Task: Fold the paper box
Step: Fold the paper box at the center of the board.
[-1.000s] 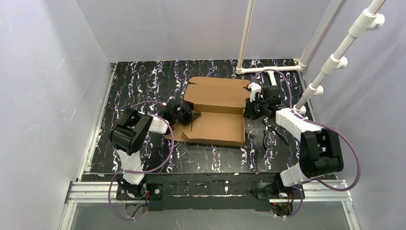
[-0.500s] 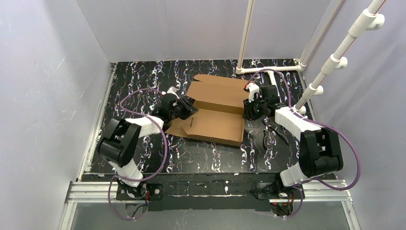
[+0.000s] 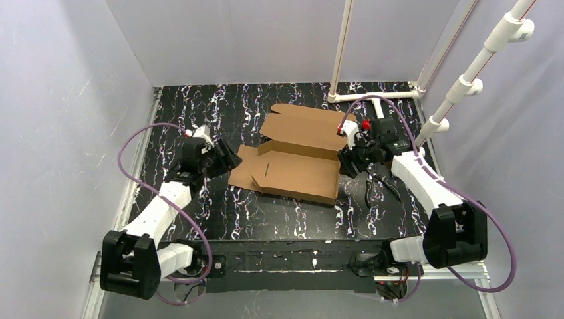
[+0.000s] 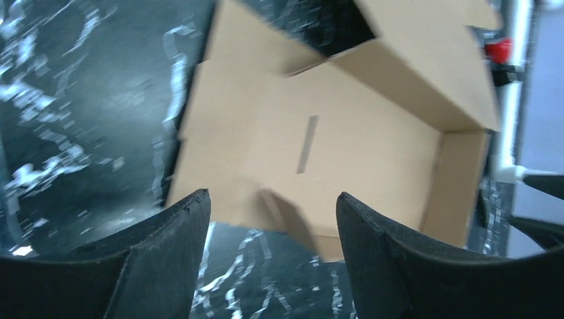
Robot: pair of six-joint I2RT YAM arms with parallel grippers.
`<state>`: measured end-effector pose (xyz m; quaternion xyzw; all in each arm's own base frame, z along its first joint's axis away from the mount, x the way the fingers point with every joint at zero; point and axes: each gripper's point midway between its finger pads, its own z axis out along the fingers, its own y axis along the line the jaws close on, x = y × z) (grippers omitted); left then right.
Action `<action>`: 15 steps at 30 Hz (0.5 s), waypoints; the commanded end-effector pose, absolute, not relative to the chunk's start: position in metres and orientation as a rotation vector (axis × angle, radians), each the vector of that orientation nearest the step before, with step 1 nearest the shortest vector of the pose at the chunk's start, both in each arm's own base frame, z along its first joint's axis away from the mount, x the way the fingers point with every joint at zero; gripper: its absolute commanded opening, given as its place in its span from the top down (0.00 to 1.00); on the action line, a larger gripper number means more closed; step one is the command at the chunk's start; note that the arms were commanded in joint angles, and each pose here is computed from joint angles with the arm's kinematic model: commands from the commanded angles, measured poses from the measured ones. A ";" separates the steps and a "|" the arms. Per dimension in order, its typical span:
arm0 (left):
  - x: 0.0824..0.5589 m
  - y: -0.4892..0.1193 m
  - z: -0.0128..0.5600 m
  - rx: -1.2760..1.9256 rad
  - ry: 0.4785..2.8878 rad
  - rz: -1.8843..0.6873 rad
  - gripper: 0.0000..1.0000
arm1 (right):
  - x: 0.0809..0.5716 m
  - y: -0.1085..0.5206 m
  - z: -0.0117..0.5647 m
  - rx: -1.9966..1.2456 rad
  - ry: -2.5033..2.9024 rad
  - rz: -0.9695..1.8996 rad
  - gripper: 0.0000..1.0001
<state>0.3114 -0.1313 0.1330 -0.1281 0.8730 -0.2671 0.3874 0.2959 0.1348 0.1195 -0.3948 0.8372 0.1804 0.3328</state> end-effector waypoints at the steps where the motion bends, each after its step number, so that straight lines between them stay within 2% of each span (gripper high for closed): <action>1: 0.285 -0.098 0.084 -0.418 2.394 -0.581 0.31 | 0.264 0.154 0.146 -1.363 1.984 0.656 0.23; 4: 0.297 -0.083 0.078 -0.464 2.381 -0.588 0.27 | 0.234 0.177 0.143 -1.585 1.850 0.801 0.05; 5: 0.301 -0.082 0.076 -0.468 2.383 -0.604 0.26 | 0.224 0.186 0.138 -1.666 1.817 0.819 0.02; 7: 0.312 -0.082 0.074 -0.459 2.377 -0.663 0.23 | 0.212 0.203 0.127 -1.794 1.770 0.818 0.02; 10: 0.324 -0.092 0.072 -0.392 2.391 -0.738 0.10 | 0.205 0.227 0.116 -1.902 1.710 0.822 0.02; 15: 0.325 -0.097 0.062 -0.329 2.467 -0.765 0.12 | 0.212 0.256 0.109 -2.006 1.642 0.757 0.02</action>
